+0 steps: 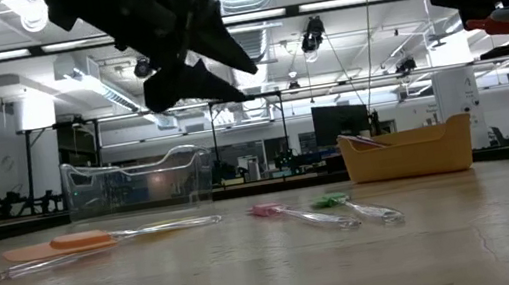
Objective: Pick & Place Kitchen Items
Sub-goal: Put the orange spatula into the top transparent bin
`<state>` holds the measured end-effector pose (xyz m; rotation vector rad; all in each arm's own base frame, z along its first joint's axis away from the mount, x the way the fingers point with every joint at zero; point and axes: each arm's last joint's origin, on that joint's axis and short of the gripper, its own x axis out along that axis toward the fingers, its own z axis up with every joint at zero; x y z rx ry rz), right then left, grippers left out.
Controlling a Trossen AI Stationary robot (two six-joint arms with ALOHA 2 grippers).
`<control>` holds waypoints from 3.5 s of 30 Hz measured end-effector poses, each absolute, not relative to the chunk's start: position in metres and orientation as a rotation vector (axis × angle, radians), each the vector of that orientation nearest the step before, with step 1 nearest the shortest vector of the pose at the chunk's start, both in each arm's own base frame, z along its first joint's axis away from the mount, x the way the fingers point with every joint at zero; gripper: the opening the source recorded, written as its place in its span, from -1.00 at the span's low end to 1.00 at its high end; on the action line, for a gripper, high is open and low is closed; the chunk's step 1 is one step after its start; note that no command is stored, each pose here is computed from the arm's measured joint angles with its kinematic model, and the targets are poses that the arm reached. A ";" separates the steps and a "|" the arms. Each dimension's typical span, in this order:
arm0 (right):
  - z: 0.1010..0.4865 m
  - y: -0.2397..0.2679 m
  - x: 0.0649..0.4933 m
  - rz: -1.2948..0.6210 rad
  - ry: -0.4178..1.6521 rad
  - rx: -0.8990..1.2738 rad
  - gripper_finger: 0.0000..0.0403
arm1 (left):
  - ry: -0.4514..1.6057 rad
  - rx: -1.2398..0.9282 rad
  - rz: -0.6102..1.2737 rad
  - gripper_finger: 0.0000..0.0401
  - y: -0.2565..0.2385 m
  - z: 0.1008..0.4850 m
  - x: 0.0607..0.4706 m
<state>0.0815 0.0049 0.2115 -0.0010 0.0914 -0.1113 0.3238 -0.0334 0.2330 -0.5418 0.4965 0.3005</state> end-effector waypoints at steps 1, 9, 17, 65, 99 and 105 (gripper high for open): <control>0.212 0.005 0.081 -0.111 0.091 -0.001 -0.96 | 0.495 -0.539 0.292 0.10 -0.035 0.235 0.324; 0.212 0.005 0.081 -0.111 0.091 -0.001 -0.96 | 0.581 -0.531 0.252 0.10 -0.063 0.252 0.323; 0.212 0.005 0.081 -0.111 0.091 -0.001 -0.96 | 0.808 -0.471 0.355 0.10 -0.099 0.238 0.319; 0.212 0.005 0.081 -0.111 0.090 -0.001 -0.96 | 1.407 -0.353 0.493 -0.87 -0.129 0.158 0.334; 0.212 0.005 0.081 -0.112 0.090 -0.001 -0.96 | 1.119 -0.138 0.980 -0.87 0.016 0.262 0.309; 0.212 0.005 0.081 -0.112 0.090 -0.001 -0.96 | 1.172 -0.091 1.091 -0.87 0.076 0.269 0.295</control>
